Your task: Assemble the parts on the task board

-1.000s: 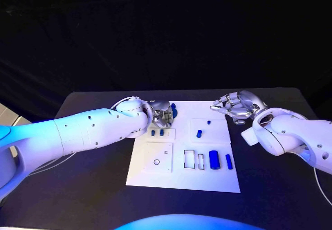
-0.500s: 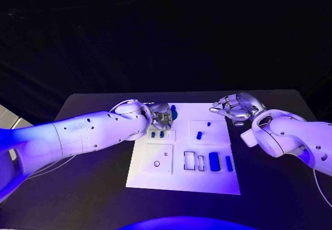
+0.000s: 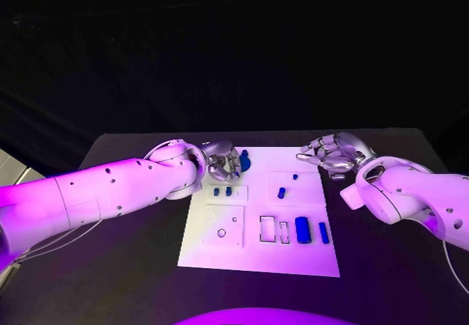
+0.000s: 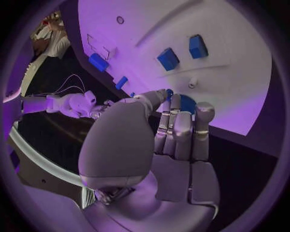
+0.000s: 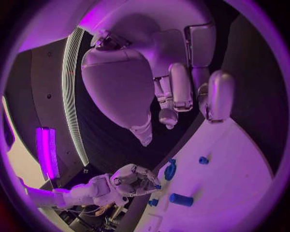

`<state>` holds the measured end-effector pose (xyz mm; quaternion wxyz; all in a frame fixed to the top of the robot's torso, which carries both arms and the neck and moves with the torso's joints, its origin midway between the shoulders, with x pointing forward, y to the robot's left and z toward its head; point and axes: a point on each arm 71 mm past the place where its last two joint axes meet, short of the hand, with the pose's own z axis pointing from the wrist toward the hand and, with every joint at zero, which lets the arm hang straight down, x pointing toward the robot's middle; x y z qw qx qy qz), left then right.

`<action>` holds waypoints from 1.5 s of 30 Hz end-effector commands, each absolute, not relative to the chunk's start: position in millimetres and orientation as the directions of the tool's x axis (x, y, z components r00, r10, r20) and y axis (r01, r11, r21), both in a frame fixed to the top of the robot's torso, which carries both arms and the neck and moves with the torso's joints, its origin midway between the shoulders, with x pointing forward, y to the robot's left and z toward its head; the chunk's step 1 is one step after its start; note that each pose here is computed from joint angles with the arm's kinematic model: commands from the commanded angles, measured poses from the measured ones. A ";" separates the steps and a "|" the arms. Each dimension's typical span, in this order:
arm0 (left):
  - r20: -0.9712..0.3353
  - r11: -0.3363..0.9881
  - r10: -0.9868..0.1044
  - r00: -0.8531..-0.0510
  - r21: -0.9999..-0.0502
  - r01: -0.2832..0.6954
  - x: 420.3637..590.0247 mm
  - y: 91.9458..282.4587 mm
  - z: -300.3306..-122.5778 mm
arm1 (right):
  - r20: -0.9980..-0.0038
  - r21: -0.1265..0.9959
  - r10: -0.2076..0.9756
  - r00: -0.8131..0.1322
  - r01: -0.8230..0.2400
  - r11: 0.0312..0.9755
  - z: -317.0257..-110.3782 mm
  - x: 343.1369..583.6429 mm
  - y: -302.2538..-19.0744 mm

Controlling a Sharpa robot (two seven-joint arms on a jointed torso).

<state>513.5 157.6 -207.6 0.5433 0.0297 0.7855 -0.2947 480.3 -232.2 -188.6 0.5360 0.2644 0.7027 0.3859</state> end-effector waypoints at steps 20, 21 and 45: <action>-0.863 0.835 -0.273 -0.425 -0.432 0.341 512.5 184.9 -206.0 | -0.556 0.821 0.780 -0.288 -0.047 0.569 -190.4 479.7 -233.8; -0.863 0.836 -0.270 -0.426 -0.430 0.340 512.5 185.4 -206.3 | -0.556 0.821 0.779 -0.290 -0.047 0.569 -190.5 479.7 -233.8; -0.853 0.851 -0.243 -0.461 -0.416 0.320 516.0 185.3 -214.4 | -0.555 0.822 0.779 -0.291 -0.046 0.568 -190.7 478.8 -235.2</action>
